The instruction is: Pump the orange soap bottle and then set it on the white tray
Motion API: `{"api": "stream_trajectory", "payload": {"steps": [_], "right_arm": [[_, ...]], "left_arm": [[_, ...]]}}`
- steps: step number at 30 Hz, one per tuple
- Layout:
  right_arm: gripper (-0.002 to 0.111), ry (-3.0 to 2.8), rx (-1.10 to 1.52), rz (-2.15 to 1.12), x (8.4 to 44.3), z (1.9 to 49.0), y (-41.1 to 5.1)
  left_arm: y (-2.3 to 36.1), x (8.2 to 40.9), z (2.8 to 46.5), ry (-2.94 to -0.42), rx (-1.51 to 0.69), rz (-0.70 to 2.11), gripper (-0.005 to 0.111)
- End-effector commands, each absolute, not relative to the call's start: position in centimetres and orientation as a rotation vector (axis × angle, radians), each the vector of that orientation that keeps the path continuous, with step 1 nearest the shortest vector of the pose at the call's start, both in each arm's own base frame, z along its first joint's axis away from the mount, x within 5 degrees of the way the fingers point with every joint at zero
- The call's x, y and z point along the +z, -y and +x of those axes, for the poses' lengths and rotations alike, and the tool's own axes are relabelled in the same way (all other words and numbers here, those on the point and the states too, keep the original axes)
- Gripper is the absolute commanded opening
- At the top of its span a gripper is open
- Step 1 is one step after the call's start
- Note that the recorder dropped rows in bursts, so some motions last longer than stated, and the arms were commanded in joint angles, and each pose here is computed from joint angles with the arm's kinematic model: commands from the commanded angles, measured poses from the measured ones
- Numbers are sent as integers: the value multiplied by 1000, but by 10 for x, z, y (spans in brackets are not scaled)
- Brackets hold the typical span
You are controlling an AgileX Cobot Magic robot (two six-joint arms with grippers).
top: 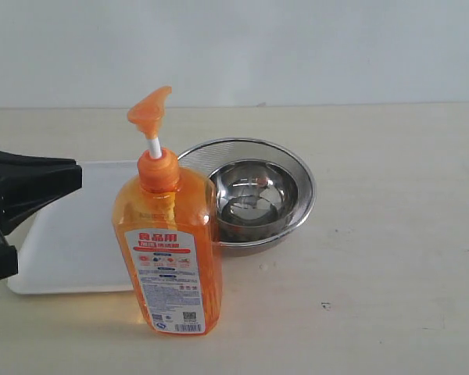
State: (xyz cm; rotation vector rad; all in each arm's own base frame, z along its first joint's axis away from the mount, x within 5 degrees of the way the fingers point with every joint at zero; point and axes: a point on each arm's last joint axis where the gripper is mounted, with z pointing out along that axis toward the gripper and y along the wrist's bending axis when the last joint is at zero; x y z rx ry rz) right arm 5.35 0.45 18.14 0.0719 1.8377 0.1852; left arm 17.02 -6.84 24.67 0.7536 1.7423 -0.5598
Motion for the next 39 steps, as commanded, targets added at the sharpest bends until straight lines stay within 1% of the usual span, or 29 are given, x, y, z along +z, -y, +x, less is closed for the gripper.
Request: {"api": "stream_trajectory", "payload": {"steps": [1,7,29,39], "right_arm": [[0,-1829,179,70,182,53,-4],[0,-1824,180,70,183,53,-4],[0,-1824,180,70,183,53,-4],[0,-1824,180,70,183,53,-4]], "left_arm": [[72,238,164,-1712,-605,821,5],[70,223,158,-1773,-606,801,5],[72,225,156,-1754,-634,812,5],[79,231,150,-1677,-744,854,5]]}}
